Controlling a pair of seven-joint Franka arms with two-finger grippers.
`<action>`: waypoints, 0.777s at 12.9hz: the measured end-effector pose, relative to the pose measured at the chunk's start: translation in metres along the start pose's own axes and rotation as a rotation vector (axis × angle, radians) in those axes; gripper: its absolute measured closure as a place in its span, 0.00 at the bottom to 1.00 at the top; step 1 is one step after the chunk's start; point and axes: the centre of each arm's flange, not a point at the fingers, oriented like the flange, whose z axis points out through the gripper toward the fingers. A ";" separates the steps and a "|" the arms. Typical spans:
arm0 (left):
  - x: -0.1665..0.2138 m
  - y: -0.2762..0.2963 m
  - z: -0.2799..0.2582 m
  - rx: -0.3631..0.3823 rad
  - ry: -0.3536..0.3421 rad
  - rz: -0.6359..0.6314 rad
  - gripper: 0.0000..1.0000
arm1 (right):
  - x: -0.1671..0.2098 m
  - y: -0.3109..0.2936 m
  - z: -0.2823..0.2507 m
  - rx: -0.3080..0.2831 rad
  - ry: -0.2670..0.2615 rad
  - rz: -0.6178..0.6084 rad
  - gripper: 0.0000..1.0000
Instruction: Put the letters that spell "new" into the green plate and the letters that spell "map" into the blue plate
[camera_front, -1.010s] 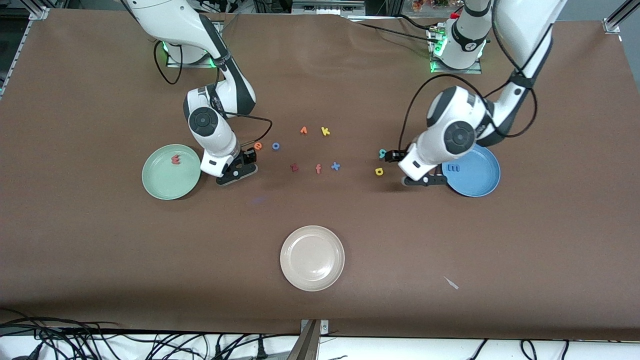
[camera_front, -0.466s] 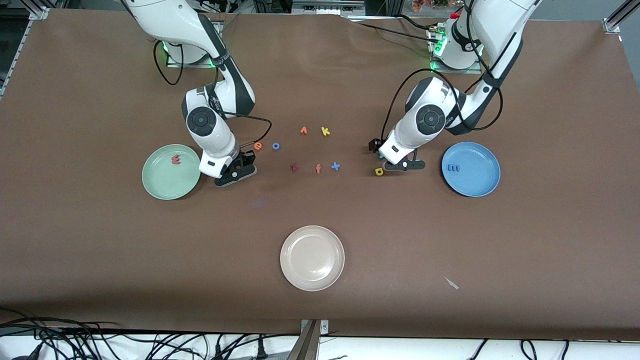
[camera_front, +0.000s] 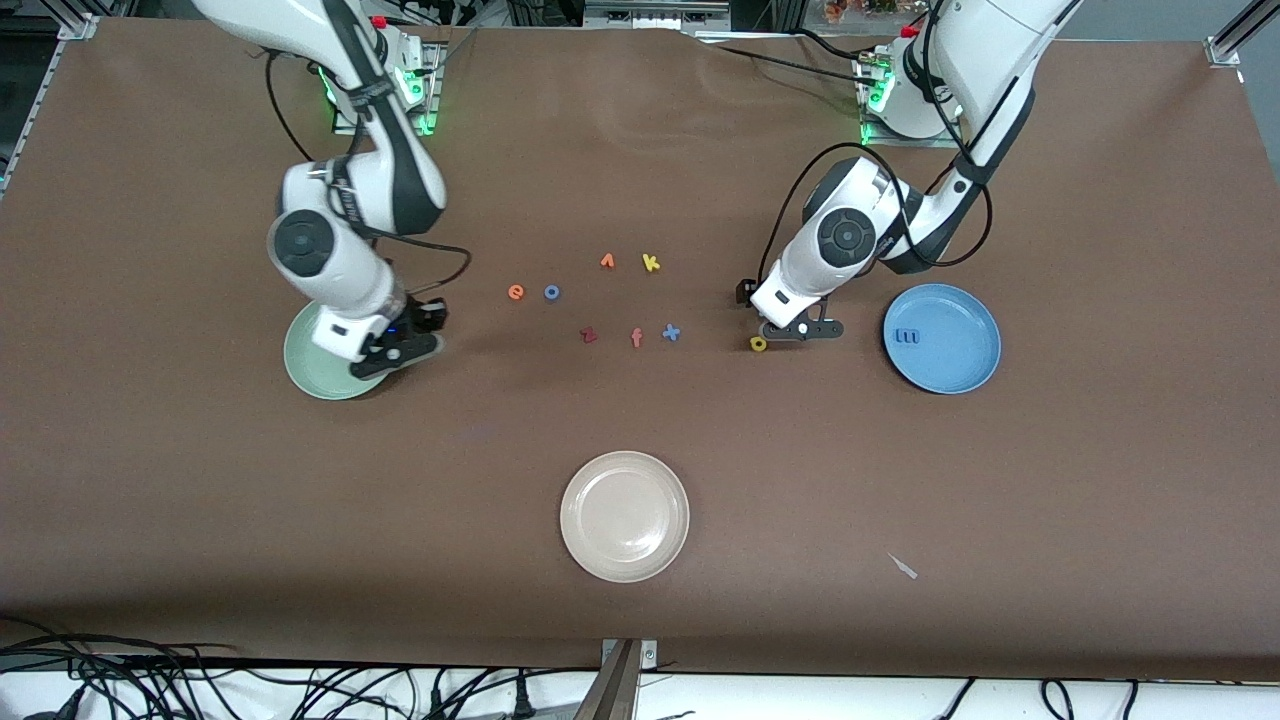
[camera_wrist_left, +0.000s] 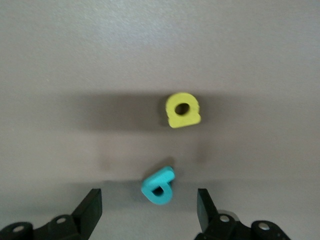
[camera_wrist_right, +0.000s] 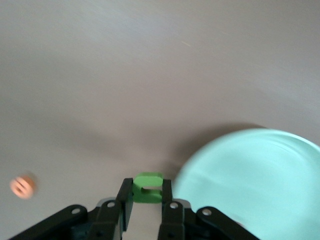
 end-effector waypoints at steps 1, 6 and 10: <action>0.000 0.001 0.004 0.012 0.013 -0.005 0.15 | -0.009 0.024 -0.001 0.000 -0.017 -0.011 0.73; -0.001 0.003 0.009 0.020 0.020 -0.033 0.21 | -0.037 0.042 0.045 -0.028 -0.043 -0.033 0.73; -0.001 0.004 0.009 0.019 0.022 -0.062 0.44 | -0.038 0.040 0.052 -0.029 -0.042 -0.030 0.36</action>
